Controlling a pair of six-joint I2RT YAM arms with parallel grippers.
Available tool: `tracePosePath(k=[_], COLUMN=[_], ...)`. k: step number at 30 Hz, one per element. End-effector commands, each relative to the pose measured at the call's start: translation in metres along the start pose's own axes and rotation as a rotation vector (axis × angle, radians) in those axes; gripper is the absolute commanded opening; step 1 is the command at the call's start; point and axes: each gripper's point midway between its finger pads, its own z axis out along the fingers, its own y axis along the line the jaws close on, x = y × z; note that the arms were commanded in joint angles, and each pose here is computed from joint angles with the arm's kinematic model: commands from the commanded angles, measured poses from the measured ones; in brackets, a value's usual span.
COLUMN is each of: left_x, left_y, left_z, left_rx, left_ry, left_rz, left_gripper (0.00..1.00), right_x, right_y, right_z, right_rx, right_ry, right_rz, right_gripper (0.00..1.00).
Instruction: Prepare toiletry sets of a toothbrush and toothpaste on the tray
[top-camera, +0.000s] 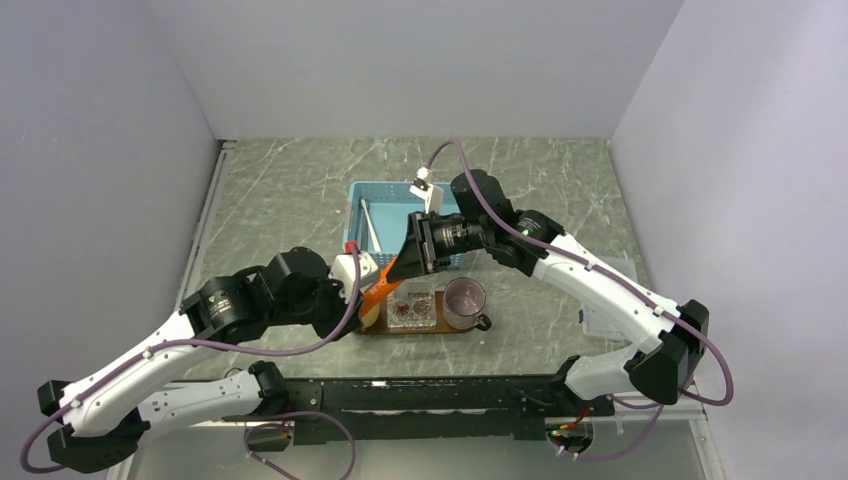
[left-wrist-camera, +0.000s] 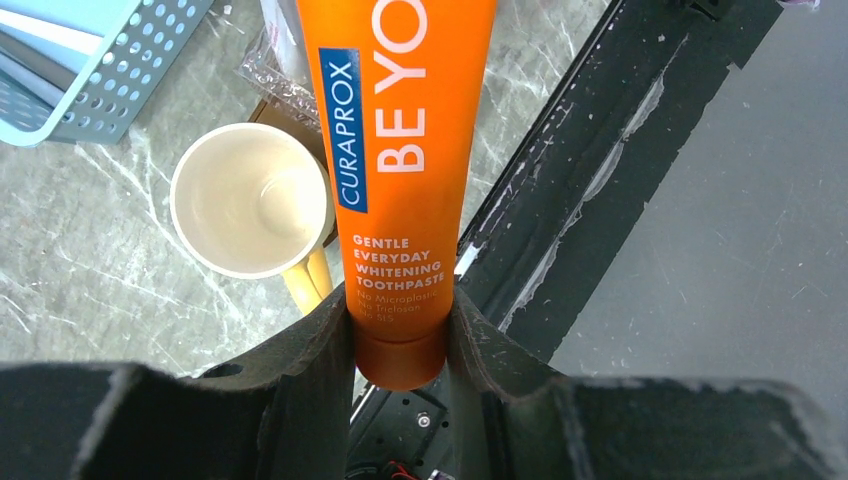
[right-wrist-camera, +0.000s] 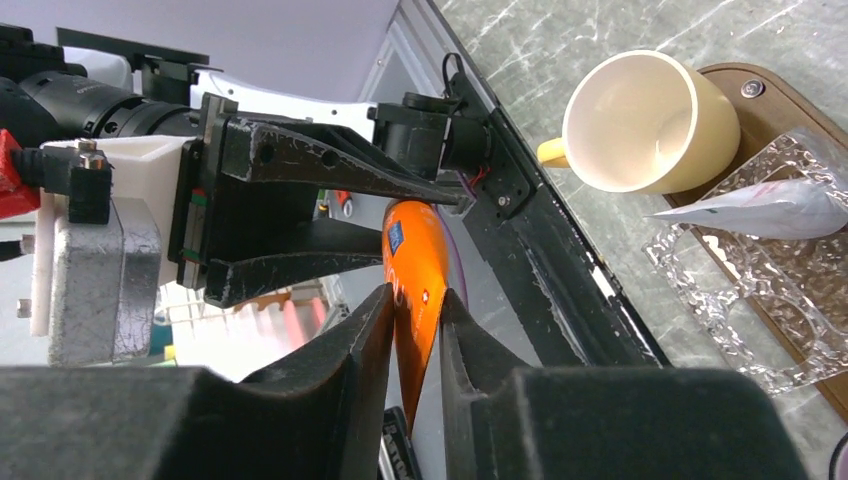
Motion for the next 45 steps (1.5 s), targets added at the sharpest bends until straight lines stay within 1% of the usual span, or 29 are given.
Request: tracePosePath(k=[1, 4, 5, 6, 9, 10, 11, 12, 15, 17, 22, 28, 33, 37, 38, 39, 44, 45], left_x=[-0.011, -0.011, -0.011, -0.011, -0.012, -0.012, -0.013, -0.014, -0.013, -0.012, -0.012, -0.025, -0.034, -0.038, -0.040, -0.041, -0.042, -0.042], left_y=[0.001, 0.001, 0.001, 0.001, 0.002, 0.002, 0.003, 0.004, 0.003, 0.002, -0.001, -0.008, -0.009, -0.006, -0.006, -0.005, 0.003, 0.009], left_z=[-0.002, -0.002, -0.001, -0.001, -0.001, -0.002, -0.003, -0.003, -0.003, -0.002, -0.001, -0.015, -0.026, -0.027, -0.027, -0.028, -0.029, -0.030], left_rx=[-0.007, -0.009, -0.011, -0.010, -0.013, -0.018, -0.025, -0.028, -0.022, -0.013, 0.001, 0.032, 0.034, 0.013, 0.011, 0.006, -0.035, -0.068], left_ry=[-0.046, -0.049, -0.047, -0.048, -0.047, -0.049, -0.053, -0.057, -0.057, -0.054, -0.052, -0.114, -0.172, -0.210, -0.223, -0.237, -0.298, -0.313], left_rz=[0.017, 0.017, 0.016, 0.015, 0.016, 0.015, 0.013, 0.012, 0.013, 0.014, 0.014, 0.020, 0.010, -0.017, -0.026, -0.034, -0.067, -0.075], left_gripper=[0.00, 0.00, 0.00, 0.00, 0.00, 0.04, 0.13, 0.19, 0.27, 0.31, 0.51, 0.67, 0.75, 0.79, 0.82, 0.82, 0.84, 0.85], right_x=[-0.006, -0.004, -0.003, -0.003, -0.002, -0.002, -0.002, -0.001, 0.000, 0.000, -0.002, -0.006, -0.011, -0.008, -0.007, -0.009, -0.008, -0.010], right_y=[0.010, 0.009, 0.008, 0.007, 0.007, 0.007, 0.007, 0.007, 0.005, 0.005, 0.006, 0.008, 0.010, 0.006, 0.003, 0.000, -0.021, -0.027], right_z=[-0.002, 0.000, 0.000, 0.000, 0.001, 0.001, 0.000, 0.000, -0.001, -0.004, -0.011, -0.022, -0.042, -0.056, -0.058, -0.062, -0.083, -0.086], right_rx=[-0.041, -0.047, -0.049, -0.048, -0.047, -0.049, -0.052, -0.053, -0.044, -0.038, -0.001, 0.046, 0.125, 0.192, 0.217, 0.250, 0.417, 0.453], right_ry=[-0.017, -0.011, -0.010, -0.009, -0.010, -0.011, -0.012, -0.011, -0.016, -0.022, -0.039, -0.057, -0.076, -0.060, -0.053, -0.054, -0.022, -0.019], right_rz=[-0.019, -0.012, -0.011, -0.009, -0.007, -0.006, -0.006, -0.004, -0.004, -0.017, -0.052, -0.098, -0.174, -0.225, -0.234, -0.247, -0.305, -0.305], right_gripper=[0.20, 0.08, 0.03, 0.00, 0.00, 0.00, 0.00, 0.00, 0.00, 0.00, 0.00, 0.00, 0.00, 0.00, 0.00, 0.00, 0.00, 0.00])
